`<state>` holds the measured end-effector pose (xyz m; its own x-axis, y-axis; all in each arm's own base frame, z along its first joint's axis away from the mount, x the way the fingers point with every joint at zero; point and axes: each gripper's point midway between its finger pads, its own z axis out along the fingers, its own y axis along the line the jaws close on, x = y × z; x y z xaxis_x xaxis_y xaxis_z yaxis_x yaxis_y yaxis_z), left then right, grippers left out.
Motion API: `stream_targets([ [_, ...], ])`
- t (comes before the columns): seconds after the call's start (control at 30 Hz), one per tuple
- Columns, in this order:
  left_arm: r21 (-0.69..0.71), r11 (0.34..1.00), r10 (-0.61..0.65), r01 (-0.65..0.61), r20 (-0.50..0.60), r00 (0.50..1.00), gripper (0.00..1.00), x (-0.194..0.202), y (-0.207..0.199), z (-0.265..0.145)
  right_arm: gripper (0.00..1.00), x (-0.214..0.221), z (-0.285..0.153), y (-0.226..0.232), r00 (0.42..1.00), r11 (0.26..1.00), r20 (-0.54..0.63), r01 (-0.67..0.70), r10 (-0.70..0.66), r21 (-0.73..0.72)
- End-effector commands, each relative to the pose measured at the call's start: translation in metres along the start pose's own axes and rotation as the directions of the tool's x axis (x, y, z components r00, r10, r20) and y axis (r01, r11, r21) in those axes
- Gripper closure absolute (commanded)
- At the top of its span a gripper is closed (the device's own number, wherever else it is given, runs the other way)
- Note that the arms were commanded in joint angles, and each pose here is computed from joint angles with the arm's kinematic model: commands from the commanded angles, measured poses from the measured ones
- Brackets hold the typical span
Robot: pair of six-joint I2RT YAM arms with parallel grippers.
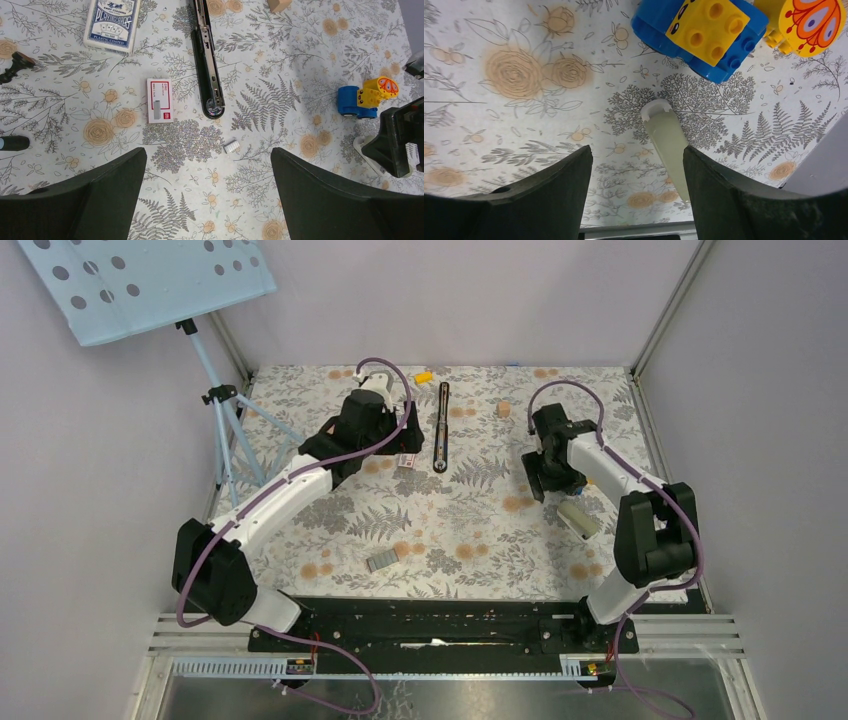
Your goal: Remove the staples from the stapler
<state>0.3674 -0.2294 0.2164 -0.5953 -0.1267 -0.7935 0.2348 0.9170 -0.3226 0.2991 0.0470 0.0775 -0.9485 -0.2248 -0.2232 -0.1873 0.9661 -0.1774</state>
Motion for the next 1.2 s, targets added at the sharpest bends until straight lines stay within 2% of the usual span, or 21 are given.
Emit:
stream_targets([
  [0.0,0.008,1.000,0.006,-0.006,0.060,0.998,0.01,-0.016,-0.003,-0.006,0.26,0.003,0.012,-0.006,0.997,0.997,0.018,0.079,-0.079,-0.004],
  [0.13,0.003,1.000,0.006,-0.006,0.050,0.999,0.01,-0.013,-0.001,-0.004,0.26,0.014,0.025,-0.014,0.995,0.995,-0.017,0.099,-0.099,-0.003],
  [0.3,-0.005,1.000,0.015,-0.015,0.034,0.999,0.01,-0.009,0.001,0.002,0.26,0.033,0.041,-0.022,0.987,0.994,-0.116,0.108,-0.110,-0.030],
  [0.53,-0.030,0.999,0.030,-0.029,0.039,0.999,0.01,-0.009,0.006,0.003,0.29,0.039,0.053,-0.027,0.980,0.994,-0.168,0.106,-0.106,-0.007],
  [0.6,-0.036,0.999,0.032,-0.031,0.040,0.999,0.01,-0.008,0.008,0.003,0.35,0.041,0.057,-0.026,0.976,0.995,-0.191,0.099,-0.099,-0.010],
  [0.83,-0.038,0.999,0.038,-0.036,0.040,0.999,0.01,-0.009,0.008,0.003,0.65,0.034,0.057,-0.006,0.982,0.996,-0.188,0.016,-0.033,-0.093],
  [0.9,-0.046,0.998,0.041,-0.038,0.044,0.998,0.01,-0.010,0.010,0.003,0.83,0.029,0.055,0.001,0.983,0.992,-0.184,-0.030,0.008,-0.120],
  [0.97,-0.052,0.998,0.043,-0.040,0.045,0.998,0.01,-0.010,0.011,0.003,0.97,0.021,0.053,0.013,0.982,0.984,-0.182,-0.088,0.058,-0.157],
  [1.0,-0.053,0.998,0.043,-0.040,0.043,0.998,0.01,-0.009,0.011,0.004,1.00,0.015,0.052,0.020,0.982,0.982,-0.173,-0.106,0.078,-0.158],
  [1.07,-0.052,0.998,0.042,-0.040,0.041,0.998,0.01,-0.009,0.011,0.005,1.00,0.001,0.047,0.039,0.983,0.978,-0.146,-0.133,0.110,-0.162],
  [1.17,-0.058,0.998,0.041,-0.039,0.037,0.998,0.01,-0.009,0.014,0.006,1.00,-0.030,0.036,0.080,0.992,0.977,-0.087,-0.105,0.090,-0.187],
])
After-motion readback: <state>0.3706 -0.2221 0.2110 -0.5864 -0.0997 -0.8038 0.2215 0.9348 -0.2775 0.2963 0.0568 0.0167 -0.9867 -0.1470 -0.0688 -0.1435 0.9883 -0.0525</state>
